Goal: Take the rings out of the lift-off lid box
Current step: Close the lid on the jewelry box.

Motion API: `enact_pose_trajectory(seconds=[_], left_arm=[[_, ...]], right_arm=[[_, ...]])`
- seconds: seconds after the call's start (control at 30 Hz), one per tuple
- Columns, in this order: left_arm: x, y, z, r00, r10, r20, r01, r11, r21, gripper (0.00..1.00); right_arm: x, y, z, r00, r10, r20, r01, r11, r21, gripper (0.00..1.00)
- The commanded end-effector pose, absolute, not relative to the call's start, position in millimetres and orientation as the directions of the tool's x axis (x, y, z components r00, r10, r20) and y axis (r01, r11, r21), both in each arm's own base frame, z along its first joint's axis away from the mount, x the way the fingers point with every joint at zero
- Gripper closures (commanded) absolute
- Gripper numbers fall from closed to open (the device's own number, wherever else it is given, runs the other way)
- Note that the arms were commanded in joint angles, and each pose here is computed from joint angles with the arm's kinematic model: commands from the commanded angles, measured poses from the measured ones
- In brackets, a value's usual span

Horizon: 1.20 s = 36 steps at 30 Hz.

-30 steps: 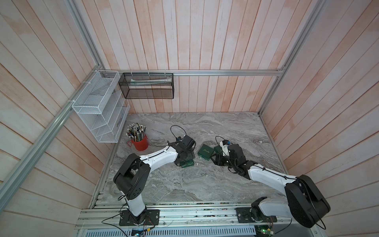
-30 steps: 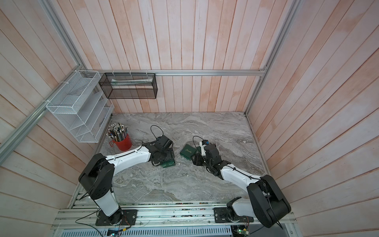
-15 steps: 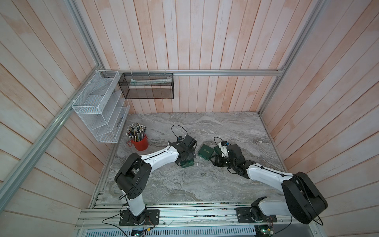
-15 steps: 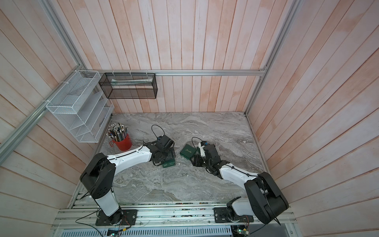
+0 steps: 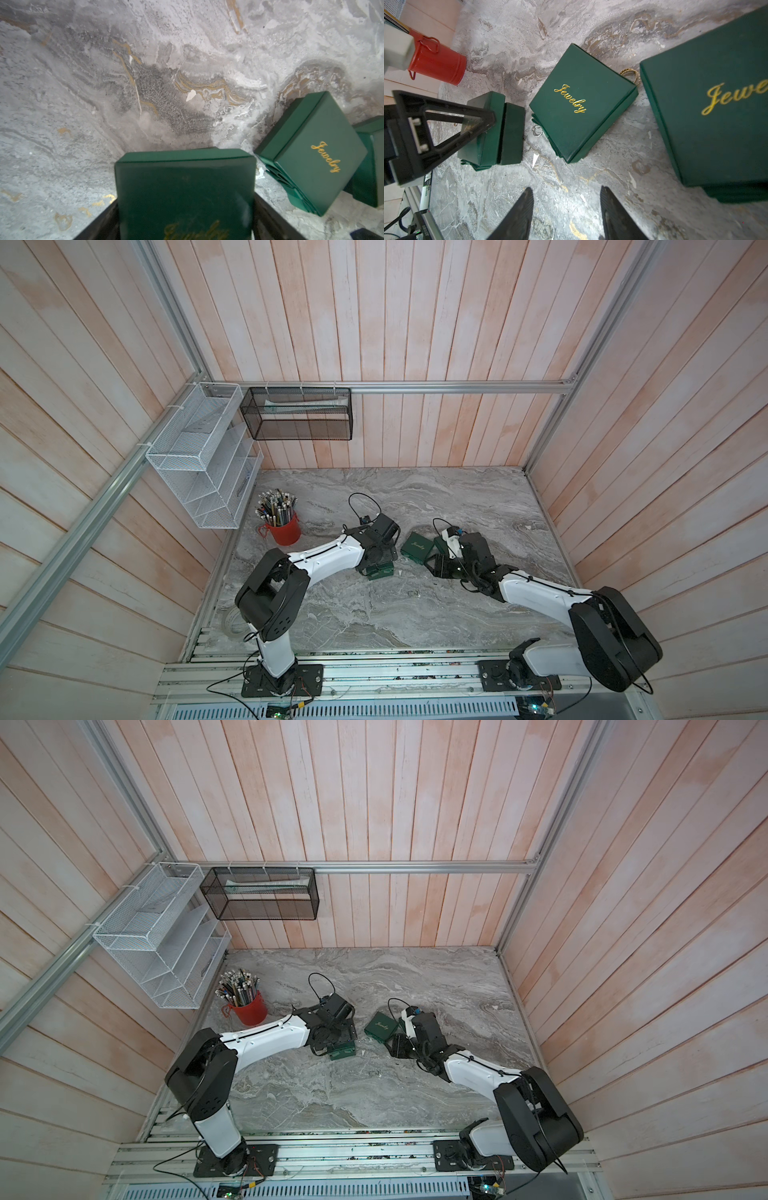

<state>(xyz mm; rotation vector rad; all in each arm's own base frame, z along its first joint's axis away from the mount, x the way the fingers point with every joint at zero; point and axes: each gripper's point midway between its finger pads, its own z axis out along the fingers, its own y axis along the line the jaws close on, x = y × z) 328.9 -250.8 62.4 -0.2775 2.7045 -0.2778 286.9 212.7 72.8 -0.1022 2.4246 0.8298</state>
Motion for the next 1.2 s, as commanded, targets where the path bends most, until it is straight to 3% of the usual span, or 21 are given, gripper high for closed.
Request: enact_pose_trajectory(seconds=[0.0, 0.8, 0.93, 1.17], left_arm=[[331, -257, 69, -0.891, -0.232, -0.390, -0.140, 0.958, -0.250, 0.11], [326, -262, 59, -0.902, -0.262, -0.343, -0.182, 0.951, -0.248, 0.10], [327, -265, 63, -0.900, -0.273, -0.340, -0.193, 0.949, -0.251, 0.00], [326, -271, 72, -0.894, -0.273, -0.354, -0.179, 0.944, -0.276, 0.00]], right_arm=[[291, 216, 76, -0.833, 0.092, -0.545, -0.265, 0.799, 0.539, 0.46], [291, 217, 76, -0.835, 0.085, -0.543, -0.271, 0.796, 0.541, 0.46], [291, 218, 75, -0.837, 0.082, -0.541, -0.274, 0.794, 0.544, 0.46], [292, 221, 75, -0.837, 0.076, -0.542, -0.281, 0.789, 0.546, 0.46]])
